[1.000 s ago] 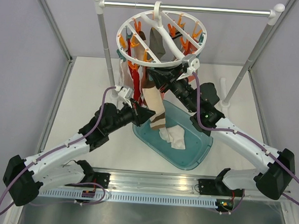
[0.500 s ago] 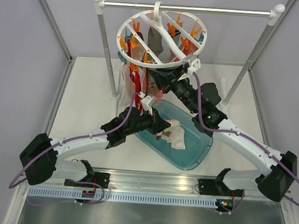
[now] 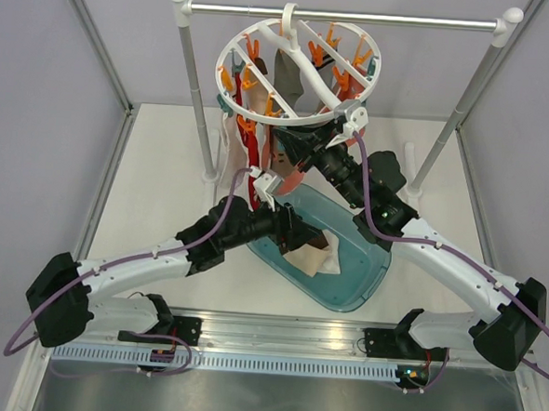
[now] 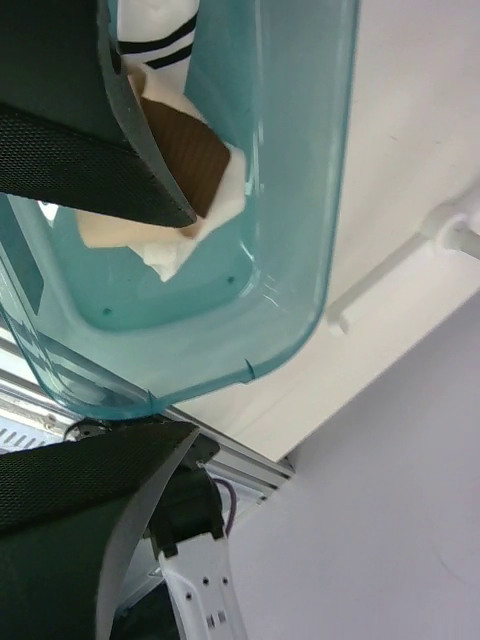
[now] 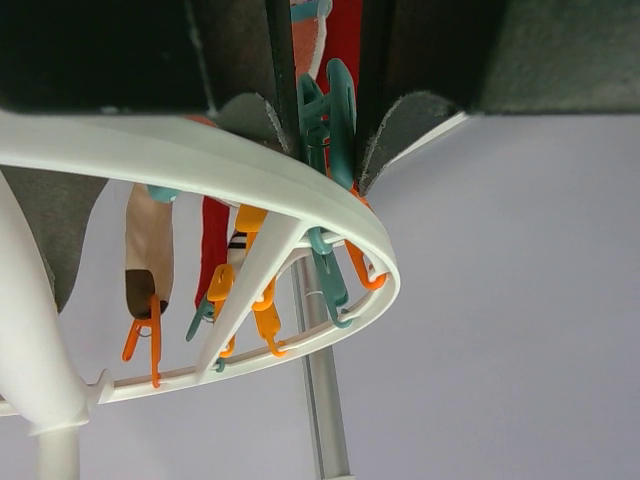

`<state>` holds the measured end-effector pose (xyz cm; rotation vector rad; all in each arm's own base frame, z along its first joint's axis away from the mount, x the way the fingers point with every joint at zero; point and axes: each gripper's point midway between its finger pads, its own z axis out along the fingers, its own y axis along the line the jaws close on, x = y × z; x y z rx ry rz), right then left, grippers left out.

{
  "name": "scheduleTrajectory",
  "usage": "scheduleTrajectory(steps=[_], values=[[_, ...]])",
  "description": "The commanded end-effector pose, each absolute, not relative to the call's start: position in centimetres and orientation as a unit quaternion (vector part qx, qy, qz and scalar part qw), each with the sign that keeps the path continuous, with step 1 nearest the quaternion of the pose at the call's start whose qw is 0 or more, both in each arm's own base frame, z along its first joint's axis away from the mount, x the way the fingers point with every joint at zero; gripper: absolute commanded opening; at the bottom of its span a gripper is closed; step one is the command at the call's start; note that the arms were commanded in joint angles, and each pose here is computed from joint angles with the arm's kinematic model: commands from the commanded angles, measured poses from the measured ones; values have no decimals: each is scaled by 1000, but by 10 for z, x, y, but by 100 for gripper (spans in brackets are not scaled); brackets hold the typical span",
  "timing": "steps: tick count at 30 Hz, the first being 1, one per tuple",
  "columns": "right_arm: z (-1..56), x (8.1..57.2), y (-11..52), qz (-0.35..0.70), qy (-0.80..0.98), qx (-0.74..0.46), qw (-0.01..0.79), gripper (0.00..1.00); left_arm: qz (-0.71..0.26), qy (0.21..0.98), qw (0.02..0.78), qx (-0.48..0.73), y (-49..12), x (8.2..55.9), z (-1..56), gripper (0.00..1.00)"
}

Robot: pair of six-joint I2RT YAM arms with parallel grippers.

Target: Remove the socks clipped to the hanger

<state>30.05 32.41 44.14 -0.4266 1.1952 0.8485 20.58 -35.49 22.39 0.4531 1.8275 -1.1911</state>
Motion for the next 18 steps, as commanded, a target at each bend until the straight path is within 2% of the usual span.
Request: scheduleTrajectory(steps=[1,6,10,13,16,18], values=[[471,296,317,384,517,-187,742,7,-496,689,487,202,-344,196,268,80],[471,297,316,380,520,-187,742,7,-499,667,516,200,-314,180,305,74],[474,297,313,375,521,-186,744,6,-471,676,547,150,-280,183,323,60],[472,297,313,373,523,-188,743,7,-402,715,567,75,-245,201,311,52],[472,298,313,371,524,-188,743,6,-363,733,574,40,-230,212,295,51],[471,298,312,369,526,-188,743,6,-346,744,572,27,-228,217,285,56]])
